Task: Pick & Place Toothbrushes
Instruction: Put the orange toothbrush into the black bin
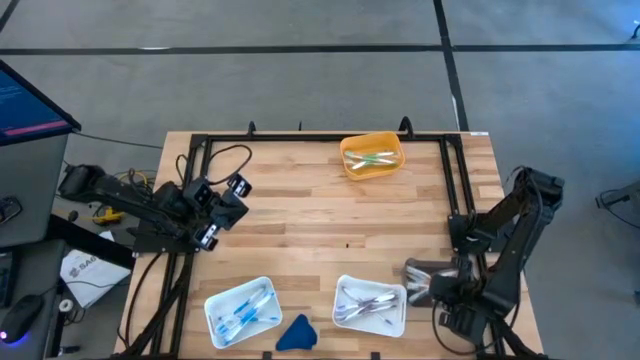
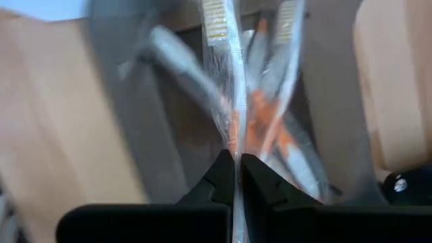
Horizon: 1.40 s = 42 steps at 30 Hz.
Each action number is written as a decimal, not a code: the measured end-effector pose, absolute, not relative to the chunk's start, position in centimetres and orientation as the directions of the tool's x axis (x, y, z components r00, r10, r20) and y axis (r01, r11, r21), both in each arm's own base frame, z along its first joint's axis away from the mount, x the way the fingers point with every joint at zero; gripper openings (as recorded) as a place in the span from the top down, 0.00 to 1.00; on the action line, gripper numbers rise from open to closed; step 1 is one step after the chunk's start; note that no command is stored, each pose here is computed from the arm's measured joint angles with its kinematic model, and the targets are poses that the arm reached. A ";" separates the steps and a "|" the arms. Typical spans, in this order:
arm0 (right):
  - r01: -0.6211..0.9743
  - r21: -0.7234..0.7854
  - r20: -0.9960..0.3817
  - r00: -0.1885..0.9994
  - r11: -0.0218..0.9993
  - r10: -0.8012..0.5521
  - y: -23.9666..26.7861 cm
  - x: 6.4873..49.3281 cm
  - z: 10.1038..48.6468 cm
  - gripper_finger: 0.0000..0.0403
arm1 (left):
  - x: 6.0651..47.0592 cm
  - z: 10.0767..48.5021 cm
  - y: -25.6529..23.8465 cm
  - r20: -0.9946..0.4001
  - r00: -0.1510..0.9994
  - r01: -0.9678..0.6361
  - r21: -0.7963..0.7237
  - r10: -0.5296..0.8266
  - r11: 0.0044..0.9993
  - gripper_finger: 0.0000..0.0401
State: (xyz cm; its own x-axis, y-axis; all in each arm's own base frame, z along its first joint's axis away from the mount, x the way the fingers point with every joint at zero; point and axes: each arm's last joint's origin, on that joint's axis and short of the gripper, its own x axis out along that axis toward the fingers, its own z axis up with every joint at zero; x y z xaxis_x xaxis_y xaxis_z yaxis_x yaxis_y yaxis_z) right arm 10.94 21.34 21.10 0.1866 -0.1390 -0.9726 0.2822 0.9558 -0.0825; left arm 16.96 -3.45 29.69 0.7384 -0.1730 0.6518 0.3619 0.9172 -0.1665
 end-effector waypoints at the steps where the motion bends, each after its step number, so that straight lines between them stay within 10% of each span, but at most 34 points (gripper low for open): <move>1: 0.283 -0.091 -0.971 0.187 0.955 -0.148 21.2 10.9 20.8 1.00 | 17.1 29.6 -3.6 0.648 0.741 0.367 -0.168 -0.179 0.915 0.99; 42: 0.409 -0.067 -0.958 0.230 0.910 -0.173 20.6 10.8 19.1 0.86 | 17.2 29.4 -4.3 0.640 0.757 0.336 -0.203 -0.135 0.920 0.99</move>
